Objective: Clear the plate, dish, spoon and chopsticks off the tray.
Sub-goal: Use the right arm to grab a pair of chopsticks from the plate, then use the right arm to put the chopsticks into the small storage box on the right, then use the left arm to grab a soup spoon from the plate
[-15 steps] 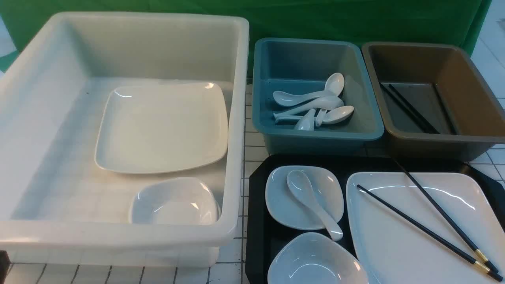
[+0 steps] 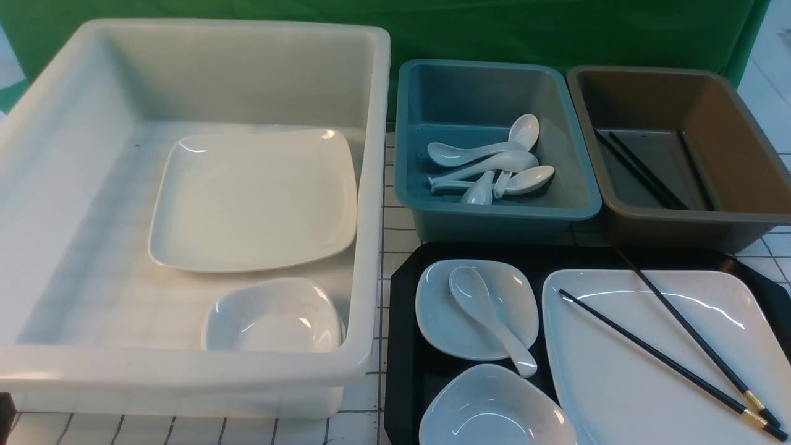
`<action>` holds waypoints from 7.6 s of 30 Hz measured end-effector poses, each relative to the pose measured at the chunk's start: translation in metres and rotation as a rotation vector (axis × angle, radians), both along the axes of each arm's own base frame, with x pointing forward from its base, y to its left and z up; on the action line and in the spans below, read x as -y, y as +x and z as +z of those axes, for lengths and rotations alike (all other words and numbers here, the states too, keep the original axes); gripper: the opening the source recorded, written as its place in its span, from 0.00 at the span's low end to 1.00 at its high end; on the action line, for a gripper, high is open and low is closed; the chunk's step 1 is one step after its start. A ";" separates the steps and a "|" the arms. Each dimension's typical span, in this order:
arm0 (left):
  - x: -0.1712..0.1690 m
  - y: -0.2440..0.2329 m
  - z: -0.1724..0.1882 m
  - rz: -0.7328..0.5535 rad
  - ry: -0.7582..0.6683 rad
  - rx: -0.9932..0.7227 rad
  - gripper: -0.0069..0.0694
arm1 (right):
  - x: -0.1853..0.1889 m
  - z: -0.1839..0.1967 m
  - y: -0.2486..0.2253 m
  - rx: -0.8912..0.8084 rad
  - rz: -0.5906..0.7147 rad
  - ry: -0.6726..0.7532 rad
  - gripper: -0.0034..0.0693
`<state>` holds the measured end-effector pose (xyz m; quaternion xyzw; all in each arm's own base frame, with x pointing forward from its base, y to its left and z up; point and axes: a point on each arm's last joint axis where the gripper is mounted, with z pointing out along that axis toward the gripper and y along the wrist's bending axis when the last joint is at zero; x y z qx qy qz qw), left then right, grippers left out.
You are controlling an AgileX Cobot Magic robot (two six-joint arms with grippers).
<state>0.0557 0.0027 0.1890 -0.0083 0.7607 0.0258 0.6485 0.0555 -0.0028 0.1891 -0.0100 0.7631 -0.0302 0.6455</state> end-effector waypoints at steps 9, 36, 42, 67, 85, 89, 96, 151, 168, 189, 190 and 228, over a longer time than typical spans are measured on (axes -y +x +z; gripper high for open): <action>0.000 0.000 0.000 0.000 0.002 0.000 0.06 | 0.000 0.000 0.000 0.000 0.000 0.000 0.38; -0.003 0.000 0.028 0.028 -0.347 0.333 0.06 | 0.000 0.000 0.000 0.000 0.000 0.000 0.38; -0.007 -0.003 0.041 0.049 -0.390 0.484 0.06 | 0.000 0.000 0.000 0.000 0.000 0.000 0.38; 0.002 -0.023 0.201 -0.063 -0.521 0.536 0.06 | 0.002 0.043 -0.003 0.491 0.047 0.821 0.38; 0.024 0.117 0.163 -0.263 -0.272 -0.675 0.06 | -0.051 0.167 0.072 -0.649 0.262 0.012 0.08; 0.030 0.129 0.164 -0.343 -0.288 -0.738 0.06 | -0.061 0.152 0.101 -0.852 0.250 -0.117 0.08; 0.084 0.146 0.197 -0.547 -0.131 -0.764 0.06 | -0.042 0.100 0.163 -1.111 0.248 -0.072 0.08; 0.214 0.165 0.169 -0.814 0.116 -0.994 0.06 | -0.084 0.025 0.204 -1.325 0.482 -0.247 0.26; 0.232 0.200 0.202 -0.783 -0.090 -0.448 0.06 | -0.044 0.166 0.316 -0.570 0.257 -0.150 0.26; 0.231 0.225 0.222 -0.639 -0.429 -0.627 0.06 | -0.032 0.043 0.441 -0.532 0.181 -0.130 0.26; 0.226 0.229 0.228 -0.631 -0.483 -0.655 0.06 | -0.032 0.041 0.442 -0.536 0.185 -0.137 0.26; 0.235 0.217 0.202 -0.640 -0.156 -0.926 0.06 | -0.041 0.224 0.279 -0.759 0.363 -0.007 0.09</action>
